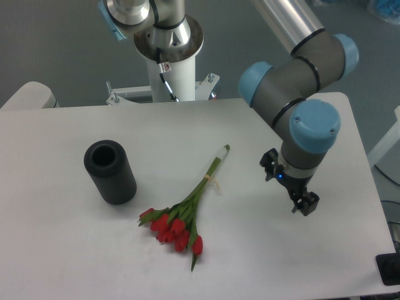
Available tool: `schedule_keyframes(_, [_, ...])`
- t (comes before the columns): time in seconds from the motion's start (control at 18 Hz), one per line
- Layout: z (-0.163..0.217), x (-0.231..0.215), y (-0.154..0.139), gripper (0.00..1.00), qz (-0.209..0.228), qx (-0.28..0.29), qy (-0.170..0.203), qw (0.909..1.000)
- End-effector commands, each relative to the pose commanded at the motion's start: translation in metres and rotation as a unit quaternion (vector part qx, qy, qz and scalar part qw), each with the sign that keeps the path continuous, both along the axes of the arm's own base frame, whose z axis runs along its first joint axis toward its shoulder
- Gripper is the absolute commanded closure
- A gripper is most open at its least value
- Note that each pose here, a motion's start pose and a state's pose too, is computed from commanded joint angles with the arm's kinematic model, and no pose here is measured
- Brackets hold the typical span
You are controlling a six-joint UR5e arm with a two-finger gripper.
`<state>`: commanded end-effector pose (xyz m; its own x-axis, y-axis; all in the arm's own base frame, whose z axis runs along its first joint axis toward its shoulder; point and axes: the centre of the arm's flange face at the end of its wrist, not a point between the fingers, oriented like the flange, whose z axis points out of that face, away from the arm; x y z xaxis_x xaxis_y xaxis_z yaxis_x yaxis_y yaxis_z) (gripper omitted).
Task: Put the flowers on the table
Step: 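Open the gripper and lift it away from the tulips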
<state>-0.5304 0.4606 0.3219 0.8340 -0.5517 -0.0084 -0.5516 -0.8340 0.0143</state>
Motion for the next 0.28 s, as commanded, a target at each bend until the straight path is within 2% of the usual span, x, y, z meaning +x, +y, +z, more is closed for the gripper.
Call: schedule_keyframes(0.28, [0.0,-0.0007,-0.0008,0.0,0.001,0.0,0.0,1.0])
